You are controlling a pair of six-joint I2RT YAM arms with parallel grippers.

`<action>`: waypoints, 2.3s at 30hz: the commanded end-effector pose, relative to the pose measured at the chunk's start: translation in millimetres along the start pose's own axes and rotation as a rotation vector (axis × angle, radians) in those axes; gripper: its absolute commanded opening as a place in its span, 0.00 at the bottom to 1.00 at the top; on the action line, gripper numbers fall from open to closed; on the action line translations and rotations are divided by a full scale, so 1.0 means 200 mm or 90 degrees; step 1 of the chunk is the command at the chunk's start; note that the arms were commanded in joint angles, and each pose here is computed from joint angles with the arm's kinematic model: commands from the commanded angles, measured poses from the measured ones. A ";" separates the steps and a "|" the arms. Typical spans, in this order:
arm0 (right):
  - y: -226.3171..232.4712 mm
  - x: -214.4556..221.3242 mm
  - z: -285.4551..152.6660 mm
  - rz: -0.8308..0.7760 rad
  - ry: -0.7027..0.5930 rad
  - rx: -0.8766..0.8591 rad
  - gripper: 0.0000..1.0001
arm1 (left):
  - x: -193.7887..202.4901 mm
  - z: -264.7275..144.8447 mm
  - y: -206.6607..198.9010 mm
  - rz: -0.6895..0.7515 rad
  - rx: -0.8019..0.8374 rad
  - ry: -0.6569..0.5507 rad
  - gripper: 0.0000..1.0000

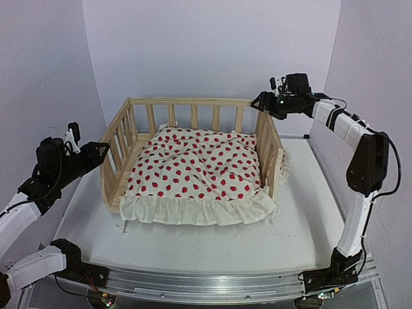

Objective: Set up the pet bed

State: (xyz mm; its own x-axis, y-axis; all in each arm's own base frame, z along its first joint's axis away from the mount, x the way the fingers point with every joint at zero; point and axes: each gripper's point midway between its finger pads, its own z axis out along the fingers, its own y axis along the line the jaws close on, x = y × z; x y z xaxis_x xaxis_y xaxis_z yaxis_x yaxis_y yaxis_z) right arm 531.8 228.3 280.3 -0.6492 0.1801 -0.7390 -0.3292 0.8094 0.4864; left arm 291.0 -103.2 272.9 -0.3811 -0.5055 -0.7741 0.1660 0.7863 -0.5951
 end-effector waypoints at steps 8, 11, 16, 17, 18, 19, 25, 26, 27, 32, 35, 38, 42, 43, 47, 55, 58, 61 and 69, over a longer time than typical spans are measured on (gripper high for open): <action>-0.11 0.02 -0.34 -0.186 0.148 0.141 0.98 | 0.37 -0.30 -0.68 -0.027 0.490 0.275 0.59; -0.11 -0.12 -0.59 -0.205 0.107 0.240 0.98 | 0.41 -0.34 -0.69 -0.016 0.517 0.297 0.63; -0.08 -0.25 -0.94 -0.264 0.031 0.329 0.98 | 0.38 -0.36 -0.65 0.039 0.467 0.273 0.70; -0.06 -0.26 -0.99 -0.265 0.021 0.329 0.98 | 0.34 -0.35 -0.63 0.056 0.428 0.250 0.71; -0.03 -0.25 -1.03 -0.267 0.014 0.316 0.98 | 0.28 -0.35 -0.61 0.073 0.393 0.220 0.72; 0.01 -0.22 -1.04 -0.265 0.015 0.294 0.98 | 0.21 -0.36 -0.59 0.081 0.358 0.184 0.73; 0.55 0.12 -0.93 -0.327 0.043 0.072 0.98 | 0.11 -0.34 -0.40 0.005 0.219 0.077 0.79; 0.68 0.24 -0.88 -0.331 0.067 0.023 0.98 | 0.15 -0.32 -0.40 0.003 0.226 0.098 0.78; 0.73 0.30 -0.84 -0.338 0.081 0.004 0.98 | 0.19 -0.29 -0.40 0.002 0.233 0.121 0.75; 1.25 0.82 -0.67 -0.522 0.147 -0.231 0.93 | 0.33 -0.21 -0.38 -0.001 0.247 0.183 0.55; 1.45 1.10 -0.60 -0.612 0.173 -0.379 0.84 | 0.37 -0.19 -0.32 -0.012 0.222 0.181 0.47; 1.54 1.30 -0.52 -0.638 0.214 -0.487 0.71 | 0.42 -0.17 -0.23 -0.044 0.183 0.183 0.42; 1.59 1.50 -0.43 -0.668 0.249 -0.557 0.64 | 0.52 -0.12 -0.24 -0.058 0.224 0.222 0.39; 1.60 1.55 -0.41 -0.676 0.256 -0.578 0.59 | 0.56 -0.11 -0.26 -0.063 0.243 0.240 0.38; 1.59 1.72 -0.35 -0.727 0.246 -0.631 0.49 | 0.68 -0.06 -0.30 -0.090 0.292 0.301 0.34; 1.50 1.88 -0.25 -0.808 0.217 -0.640 0.35 | 0.86 -0.09 -0.39 -0.073 0.309 0.350 0.33; 1.44 1.93 -0.22 -0.828 0.229 -0.631 0.32 | 0.93 -0.10 -0.43 -0.071 0.319 0.373 0.32; 1.36 1.98 -0.25 -0.854 0.242 -0.631 0.30 | 0.93 -0.11 -0.44 -0.071 0.320 0.368 0.32; 1.26 2.02 -0.40 -0.833 0.277 -0.626 0.31 | 0.87 -0.14 -0.34 -0.056 0.267 0.309 0.38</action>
State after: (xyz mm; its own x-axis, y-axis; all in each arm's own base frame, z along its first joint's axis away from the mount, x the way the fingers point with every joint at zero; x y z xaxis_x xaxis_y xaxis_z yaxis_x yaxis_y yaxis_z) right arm 132.7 465.4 103.7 0.2924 -0.6174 -0.7303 -0.9171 -0.3975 -0.0311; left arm 181.3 -242.0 176.6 -0.7997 -0.2250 -0.5567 0.4152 0.4624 -0.7834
